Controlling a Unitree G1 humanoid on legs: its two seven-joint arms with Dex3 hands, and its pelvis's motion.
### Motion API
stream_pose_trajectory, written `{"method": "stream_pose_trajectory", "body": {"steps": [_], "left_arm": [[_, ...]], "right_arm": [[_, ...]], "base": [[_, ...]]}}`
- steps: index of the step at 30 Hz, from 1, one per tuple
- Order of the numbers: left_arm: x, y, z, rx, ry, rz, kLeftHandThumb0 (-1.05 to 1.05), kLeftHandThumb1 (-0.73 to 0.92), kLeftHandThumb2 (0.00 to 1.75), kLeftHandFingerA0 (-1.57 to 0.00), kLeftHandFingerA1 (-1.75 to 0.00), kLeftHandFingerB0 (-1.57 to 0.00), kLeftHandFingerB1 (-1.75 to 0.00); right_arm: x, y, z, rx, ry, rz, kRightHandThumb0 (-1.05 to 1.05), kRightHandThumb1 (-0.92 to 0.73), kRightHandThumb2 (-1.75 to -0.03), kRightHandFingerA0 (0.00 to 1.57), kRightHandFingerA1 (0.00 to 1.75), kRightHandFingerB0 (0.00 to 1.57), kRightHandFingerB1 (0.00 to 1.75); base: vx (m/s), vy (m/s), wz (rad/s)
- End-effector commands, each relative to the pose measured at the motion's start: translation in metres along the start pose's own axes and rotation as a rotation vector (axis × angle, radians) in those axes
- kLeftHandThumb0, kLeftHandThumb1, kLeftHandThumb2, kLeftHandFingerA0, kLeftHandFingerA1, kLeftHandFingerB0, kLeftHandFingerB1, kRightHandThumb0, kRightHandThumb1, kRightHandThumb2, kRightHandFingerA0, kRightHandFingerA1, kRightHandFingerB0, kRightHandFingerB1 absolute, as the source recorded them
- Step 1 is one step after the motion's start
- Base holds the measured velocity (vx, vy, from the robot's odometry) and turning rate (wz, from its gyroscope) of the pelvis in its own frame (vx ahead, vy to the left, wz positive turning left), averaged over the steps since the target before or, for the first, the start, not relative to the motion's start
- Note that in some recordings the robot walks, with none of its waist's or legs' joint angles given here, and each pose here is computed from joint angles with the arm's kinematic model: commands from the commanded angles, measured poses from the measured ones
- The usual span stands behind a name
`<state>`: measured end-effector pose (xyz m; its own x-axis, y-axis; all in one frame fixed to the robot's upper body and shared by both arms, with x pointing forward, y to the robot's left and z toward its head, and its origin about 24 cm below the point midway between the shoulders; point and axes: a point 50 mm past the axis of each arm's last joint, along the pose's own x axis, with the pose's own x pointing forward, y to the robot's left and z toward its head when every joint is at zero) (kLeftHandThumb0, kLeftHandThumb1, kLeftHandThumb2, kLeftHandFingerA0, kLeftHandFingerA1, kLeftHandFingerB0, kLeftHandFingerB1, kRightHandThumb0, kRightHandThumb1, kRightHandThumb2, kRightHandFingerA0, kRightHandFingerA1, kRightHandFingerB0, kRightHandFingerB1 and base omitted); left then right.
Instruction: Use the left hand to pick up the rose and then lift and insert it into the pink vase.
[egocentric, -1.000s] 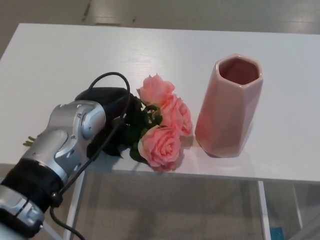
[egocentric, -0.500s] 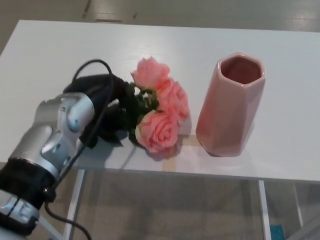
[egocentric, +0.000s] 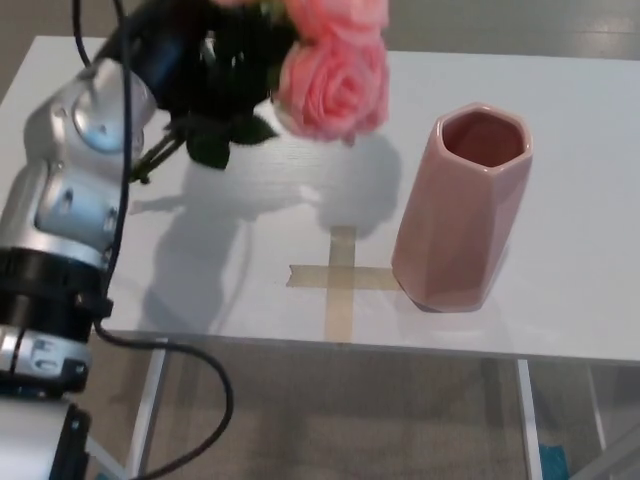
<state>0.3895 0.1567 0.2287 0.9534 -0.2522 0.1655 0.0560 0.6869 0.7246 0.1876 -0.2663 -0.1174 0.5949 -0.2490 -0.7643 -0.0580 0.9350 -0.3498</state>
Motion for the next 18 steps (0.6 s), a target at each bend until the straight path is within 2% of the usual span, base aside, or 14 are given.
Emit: {"method": "stream_pose_trajectory", "body": {"steps": [1, 4, 5, 6, 10, 11, 13, 17, 18], "left_arm": [[0.006, 0.022, 0.021, -0.156, -0.061, 0.044, -0.16, 0.81, 0.68, -0.75, -1.56, -0.65, -1.32], [0.007, 0.026, 0.025, -0.189, -0.073, 0.054, -0.17, 0.81, 0.68, -0.77, -1.57, -0.66, -1.33], [0.010, 0.034, 0.039, -0.303, -0.098, 0.073, -0.17, 0.84, 0.67, -0.91, -1.48, -0.70, -1.24], [0.012, 0.038, 0.047, -0.372, -0.111, 0.076, -0.19, 0.82, 0.69, -0.97, -1.40, -0.76, -1.13], [0.012, 0.039, 0.051, -0.403, -0.111, 0.075, -0.19, 0.82, 0.69, -0.97, -1.40, -0.76, -1.13], [0.012, 0.039, 0.062, -0.491, -0.132, 0.070, -0.19, 0.79, 0.73, -0.97, -1.40, -0.84, -0.98], [0.012, 0.039, 0.076, -0.594, -0.169, 0.043, -0.19, 0.78, 0.73, -0.95, -1.37, -0.85, -0.95], [0.011, 0.039, 0.079, -0.612, -0.172, 0.039, -0.19, 0.78, 0.73, -0.95, -1.37, -0.85, -0.95], [0.008, 0.038, 0.096, -0.651, -0.230, 0.006, -0.19, 0.79, 0.72, -0.91, -1.40, -0.85, -0.94]], "right_arm": [[-0.001, -0.004, -0.004, -0.012, 0.008, -0.002, -0.35, -0.66, -0.60, 0.61, 0.41, 0.55, 0.39], [-0.001, -0.004, -0.004, -0.013, 0.008, -0.002, -0.35, -0.66, -0.60, 0.61, 0.41, 0.55, 0.39], [-0.001, -0.004, -0.004, -0.014, 0.007, -0.002, -0.35, -0.66, -0.60, 0.61, 0.41, 0.55, 0.39], [-0.001, -0.005, -0.004, -0.014, 0.007, -0.003, -0.35, -0.66, -0.60, 0.61, 0.41, 0.55, 0.39], [-0.001, -0.005, -0.004, -0.015, 0.007, -0.004, -0.35, -0.66, -0.60, 0.61, 0.41, 0.55, 0.39], [-0.001, -0.005, -0.004, -0.013, 0.010, -0.004, -0.35, -0.66, -0.60, 0.61, 0.41, 0.56, 0.39], [-0.001, -0.005, -0.003, -0.005, 0.011, -0.005, -0.35, -0.66, -0.60, 0.61, 0.41, 0.56, 0.39], [-0.001, -0.005, -0.003, -0.005, 0.010, -0.007, -0.35, -0.66, -0.60, 0.61, 0.41, 0.56, 0.39], [0.000, -0.005, -0.002, -0.002, 0.006, -0.007, -0.35, -0.66, -0.60, 0.61, 0.41, 0.56, 0.39]], "base": [[0.00, 0.000, 0.00], [0.00, 0.000, 0.00], [0.00, 0.000, 0.00], [0.00, 0.000, 0.00], [0.00, 0.000, 0.00], [0.00, 0.000, 0.00], [0.00, 0.000, 0.00], [0.00, 0.000, 0.00], [0.00, 0.000, 0.00]]}}
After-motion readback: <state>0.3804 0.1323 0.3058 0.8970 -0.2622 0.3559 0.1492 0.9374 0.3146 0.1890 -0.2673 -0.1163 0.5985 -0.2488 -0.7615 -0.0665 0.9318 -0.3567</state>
